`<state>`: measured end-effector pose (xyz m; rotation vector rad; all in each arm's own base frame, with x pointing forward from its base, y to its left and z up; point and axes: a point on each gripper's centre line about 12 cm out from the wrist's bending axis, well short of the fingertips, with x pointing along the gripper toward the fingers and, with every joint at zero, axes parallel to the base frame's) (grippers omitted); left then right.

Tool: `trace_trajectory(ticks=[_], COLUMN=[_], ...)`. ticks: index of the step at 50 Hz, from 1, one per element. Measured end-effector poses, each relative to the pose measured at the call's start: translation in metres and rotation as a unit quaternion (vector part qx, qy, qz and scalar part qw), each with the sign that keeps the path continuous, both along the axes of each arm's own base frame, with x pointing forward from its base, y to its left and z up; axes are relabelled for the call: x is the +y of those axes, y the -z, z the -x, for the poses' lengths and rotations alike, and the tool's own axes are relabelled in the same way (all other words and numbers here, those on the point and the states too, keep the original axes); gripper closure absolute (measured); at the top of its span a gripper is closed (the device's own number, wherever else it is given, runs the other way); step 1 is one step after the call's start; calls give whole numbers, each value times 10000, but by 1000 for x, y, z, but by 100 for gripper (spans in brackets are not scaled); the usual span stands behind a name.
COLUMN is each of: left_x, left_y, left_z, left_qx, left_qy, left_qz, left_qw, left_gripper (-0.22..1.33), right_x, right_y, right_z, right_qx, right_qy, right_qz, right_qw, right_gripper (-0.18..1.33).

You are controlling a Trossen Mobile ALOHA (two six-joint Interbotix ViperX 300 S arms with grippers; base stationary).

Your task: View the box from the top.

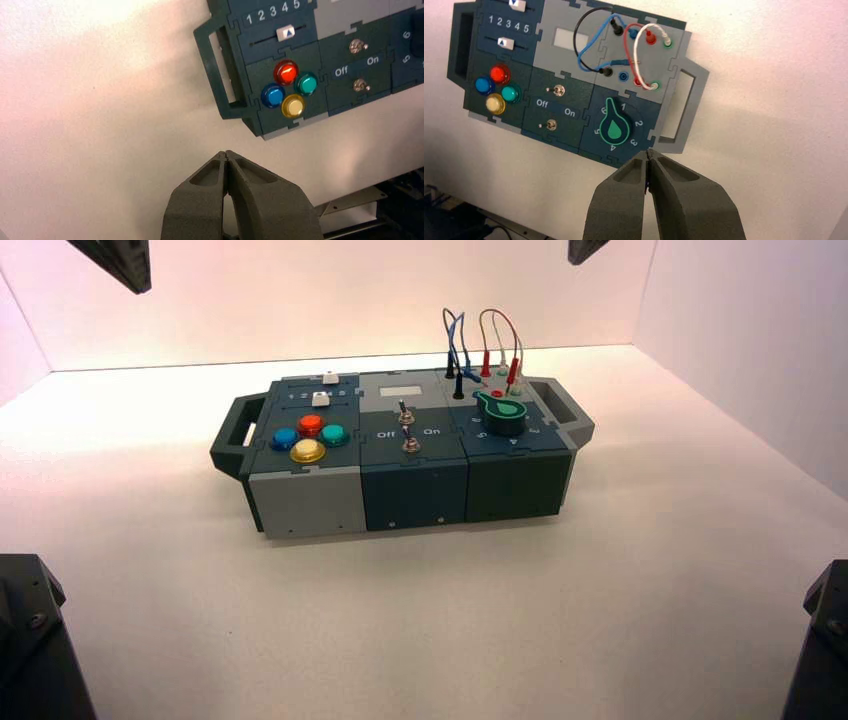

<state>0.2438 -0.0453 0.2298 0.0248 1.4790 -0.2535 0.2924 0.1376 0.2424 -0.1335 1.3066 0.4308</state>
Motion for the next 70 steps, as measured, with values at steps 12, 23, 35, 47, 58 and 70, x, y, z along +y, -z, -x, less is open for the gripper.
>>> trace_trajectory(ticks=[12,23,35,47,58,70], left_x=[-12,-18,-20,-21,-22,-22], left_y=[2,4,9,4,0,0], left_z=[6,7,7,-1,-8,-9], left_qx=[128,196,383,242,-75,-119], left_qy=[277,403,456,462,427,419], left_qz=[-14,-25,-58,-70,-30,-25], left_qw=[9995,9990,9982,9986,9991,9990], left_gripper=[128,128,128,128,128,128], right_x=[23,34,32,31,30,29], right_y=[2,5,7,4,-1,-3], right_z=[-2,-5,-7,-9,-8,-9], right_qx=[-13,19,11,-134,-296,-362], right_qy=[-264,-359,-362,-365,-370,-362], right_qz=[105,159,229,250,216,211], right_qw=[9996,9992,9991,9989,9986,9985], right_gripper=[129,129,129,129,129,129])
